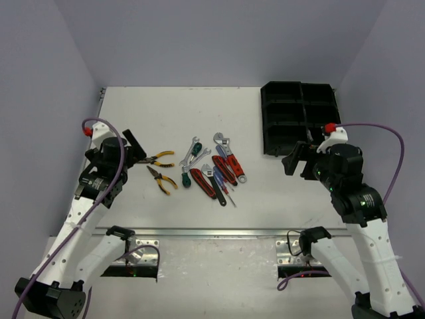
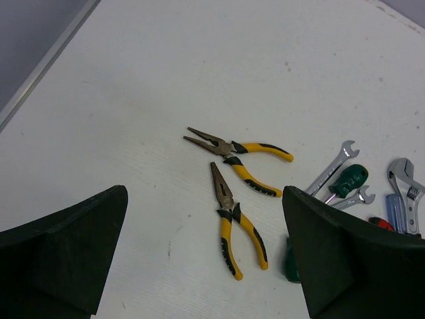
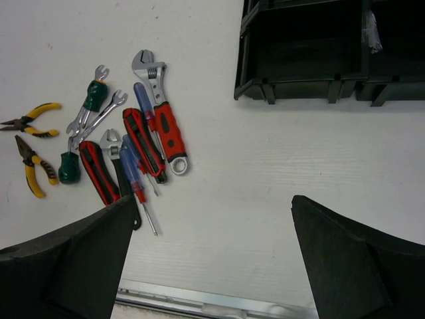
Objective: Sort the tools into containers
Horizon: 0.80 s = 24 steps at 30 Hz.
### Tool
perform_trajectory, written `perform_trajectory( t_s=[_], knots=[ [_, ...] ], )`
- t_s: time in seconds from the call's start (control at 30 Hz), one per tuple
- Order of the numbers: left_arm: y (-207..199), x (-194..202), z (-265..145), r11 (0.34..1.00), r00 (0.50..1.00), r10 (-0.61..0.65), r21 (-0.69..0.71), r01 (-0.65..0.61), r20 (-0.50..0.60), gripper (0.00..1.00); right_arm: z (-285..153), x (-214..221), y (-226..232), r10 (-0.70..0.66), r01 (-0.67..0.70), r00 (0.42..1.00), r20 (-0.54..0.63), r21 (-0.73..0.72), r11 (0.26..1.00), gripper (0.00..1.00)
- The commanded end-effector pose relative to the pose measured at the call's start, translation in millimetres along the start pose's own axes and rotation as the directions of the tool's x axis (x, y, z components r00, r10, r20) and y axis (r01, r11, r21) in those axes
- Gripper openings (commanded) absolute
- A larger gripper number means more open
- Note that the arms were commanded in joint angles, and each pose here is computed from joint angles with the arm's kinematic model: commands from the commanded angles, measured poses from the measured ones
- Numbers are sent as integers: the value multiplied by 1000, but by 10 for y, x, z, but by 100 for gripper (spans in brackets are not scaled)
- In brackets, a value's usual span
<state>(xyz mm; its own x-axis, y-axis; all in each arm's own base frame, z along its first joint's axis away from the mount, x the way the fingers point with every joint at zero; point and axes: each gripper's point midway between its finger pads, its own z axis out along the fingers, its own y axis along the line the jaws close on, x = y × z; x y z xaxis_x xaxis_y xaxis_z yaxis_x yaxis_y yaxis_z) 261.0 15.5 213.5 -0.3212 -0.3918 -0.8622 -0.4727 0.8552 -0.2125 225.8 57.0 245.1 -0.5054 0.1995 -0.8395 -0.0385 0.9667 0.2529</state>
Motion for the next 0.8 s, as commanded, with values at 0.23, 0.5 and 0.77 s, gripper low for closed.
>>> perform_trajectory(
  t_s=[0.23, 0.5, 0.77],
  knots=[
    [128, -190, -149, 973, 973, -215, -63, 221, 86, 100, 264, 148, 178, 29, -35, 998, -63, -98, 995, 99],
    [-227, 413, 121, 923, 906, -385, -95, 374, -175, 100, 319, 181, 210, 34, -42, 997, -70, -118, 992, 99],
    [-529, 992, 411, 889, 791, -455, -256, 379, -409, 100, 337, 336, 275, 20, -35, 996, -88, -180, 983, 99]
  ],
)
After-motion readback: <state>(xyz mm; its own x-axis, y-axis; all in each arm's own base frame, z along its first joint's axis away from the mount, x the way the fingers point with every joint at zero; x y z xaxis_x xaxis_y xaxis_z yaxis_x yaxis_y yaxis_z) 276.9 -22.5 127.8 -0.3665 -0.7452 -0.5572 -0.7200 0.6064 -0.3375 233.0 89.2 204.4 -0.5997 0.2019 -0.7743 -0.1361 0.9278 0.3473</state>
